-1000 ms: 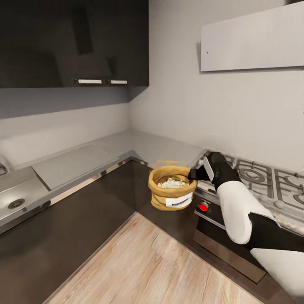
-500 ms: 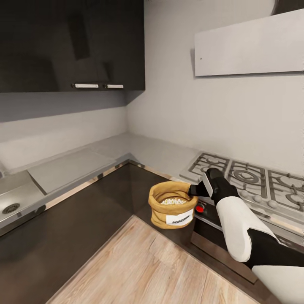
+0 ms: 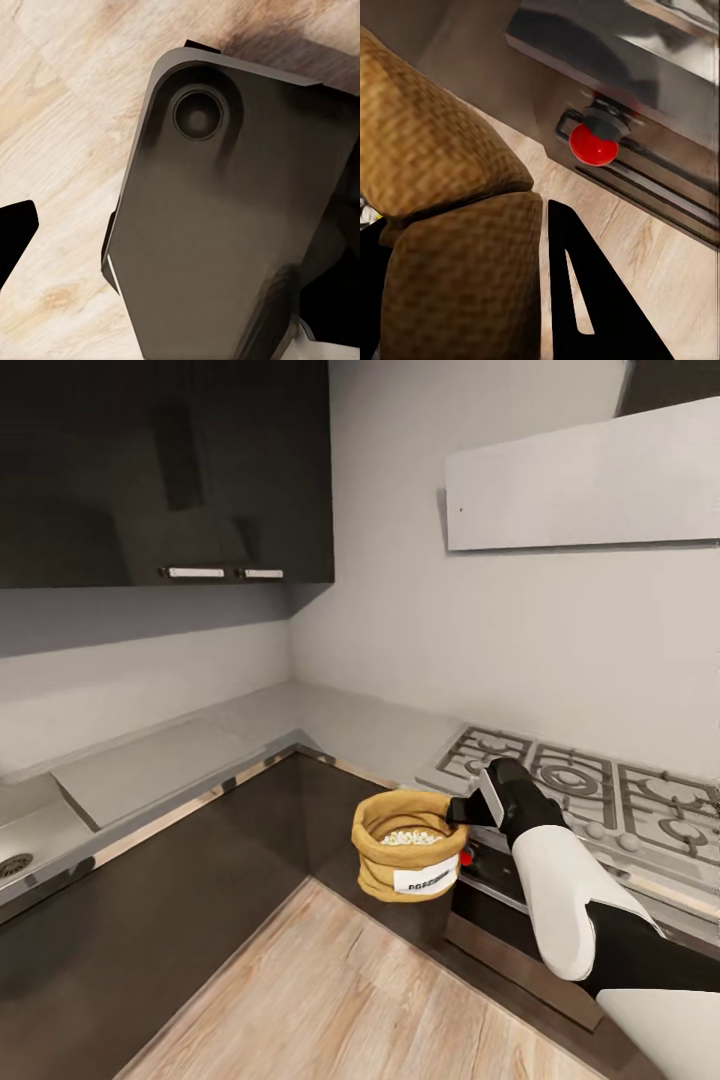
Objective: In the kitchen, take the popcorn bag from the countertop, put it into the microwave, and heat it until the popcorn is cooked so the cooked popcorn ends up inside the bag.
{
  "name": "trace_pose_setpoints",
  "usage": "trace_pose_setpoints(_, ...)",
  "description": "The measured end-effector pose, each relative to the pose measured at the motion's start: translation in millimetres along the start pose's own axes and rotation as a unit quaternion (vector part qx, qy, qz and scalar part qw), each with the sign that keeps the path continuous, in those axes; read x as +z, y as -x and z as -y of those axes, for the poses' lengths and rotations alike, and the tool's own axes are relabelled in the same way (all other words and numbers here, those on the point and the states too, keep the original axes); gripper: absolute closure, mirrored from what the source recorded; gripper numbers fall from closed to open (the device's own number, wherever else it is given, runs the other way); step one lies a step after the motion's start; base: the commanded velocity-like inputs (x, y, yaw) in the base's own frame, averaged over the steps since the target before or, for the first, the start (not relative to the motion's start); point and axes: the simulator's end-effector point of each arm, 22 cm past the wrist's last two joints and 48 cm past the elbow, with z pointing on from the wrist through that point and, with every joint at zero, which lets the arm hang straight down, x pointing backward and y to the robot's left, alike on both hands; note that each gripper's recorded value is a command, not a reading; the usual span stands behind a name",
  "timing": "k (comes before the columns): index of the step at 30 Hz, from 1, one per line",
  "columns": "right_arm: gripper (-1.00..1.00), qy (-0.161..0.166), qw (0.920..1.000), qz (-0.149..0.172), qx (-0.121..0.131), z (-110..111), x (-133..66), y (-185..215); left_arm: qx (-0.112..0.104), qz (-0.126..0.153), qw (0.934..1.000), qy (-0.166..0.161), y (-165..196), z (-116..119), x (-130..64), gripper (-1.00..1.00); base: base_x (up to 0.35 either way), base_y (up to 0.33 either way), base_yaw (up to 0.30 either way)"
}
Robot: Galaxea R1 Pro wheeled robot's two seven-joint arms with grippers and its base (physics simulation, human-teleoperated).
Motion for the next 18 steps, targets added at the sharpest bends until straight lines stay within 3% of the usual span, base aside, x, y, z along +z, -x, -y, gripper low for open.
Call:
trace_pose_setpoints(10,1.00,-0.007,1.0000,-0.005,-0.003,4,2.2,-4,0.001,0.001,1.0000,0.000,0,0,0.0,-1.00,-0.005,0.002,-0.001)
trace_pose_setpoints(16,1.00,-0.004,1.0000,-0.008,-0.001,2,4.0,-5,-0.003,0.000,1.0000,0.001,0,1,-0.1,-1.00,-0.254,0.156,0.000)
trace_pose_setpoints(18,1.00,-0.004,0.9995,-0.032,-0.006,1,14.1,-22,-0.003,0.000,1.0000,0.001,0,1,-0.1,-1.00,-0.301,0.162,0.000)
